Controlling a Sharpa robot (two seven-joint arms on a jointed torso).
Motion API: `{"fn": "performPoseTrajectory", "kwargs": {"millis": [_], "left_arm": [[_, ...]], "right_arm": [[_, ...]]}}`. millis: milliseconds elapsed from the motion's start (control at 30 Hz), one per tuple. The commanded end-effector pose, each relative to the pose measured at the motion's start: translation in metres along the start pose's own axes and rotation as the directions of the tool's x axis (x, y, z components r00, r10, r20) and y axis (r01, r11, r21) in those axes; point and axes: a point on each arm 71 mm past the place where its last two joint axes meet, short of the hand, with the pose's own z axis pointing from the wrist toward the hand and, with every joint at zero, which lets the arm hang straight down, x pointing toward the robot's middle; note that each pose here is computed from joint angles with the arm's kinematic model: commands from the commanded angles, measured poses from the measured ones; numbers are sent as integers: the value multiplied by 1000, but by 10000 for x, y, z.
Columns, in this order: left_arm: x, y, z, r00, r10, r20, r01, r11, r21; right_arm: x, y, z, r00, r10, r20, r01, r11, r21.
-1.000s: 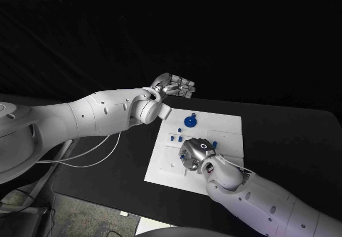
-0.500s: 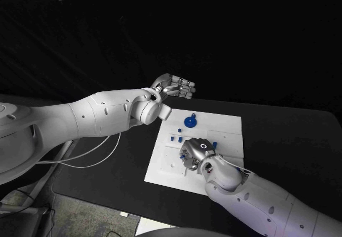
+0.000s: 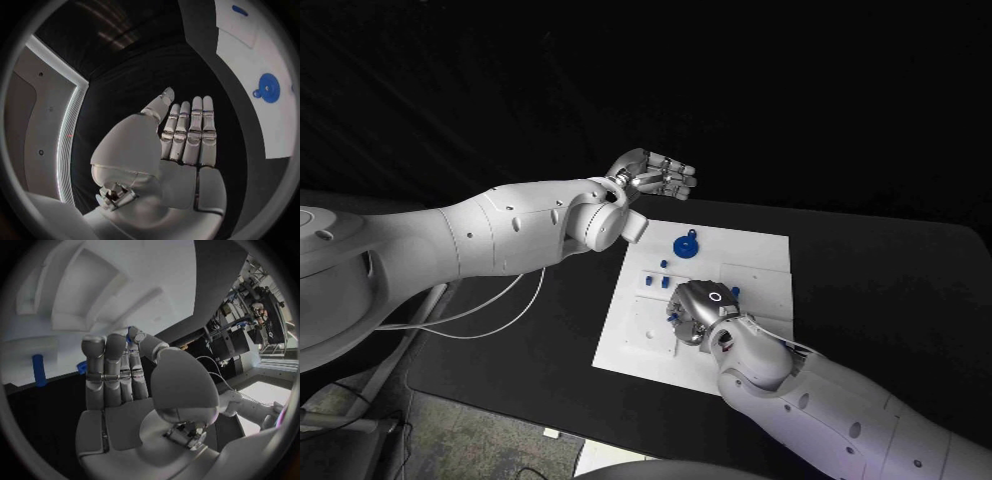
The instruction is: Assemble the parts on the task board
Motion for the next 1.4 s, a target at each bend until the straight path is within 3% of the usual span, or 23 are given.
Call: {"fn": "performPoseTrajectory", "kwargs": {"millis": [33,567,1400], "left_arm": [[10,-10,1,1000,-5,-13,5,1000,6],[31,-13,7,1000,-6,-17,6,1000,6],[40,-11,10,1000,-7,-20,7,1000,3]], "right_arm": [[-11,-10,-10,1000,-16,0,16,1000,7],[-20,-1,53,998,-48,-40,48,999,10],[-36,93,54,997,-57,-45,57,998,-16]]}}
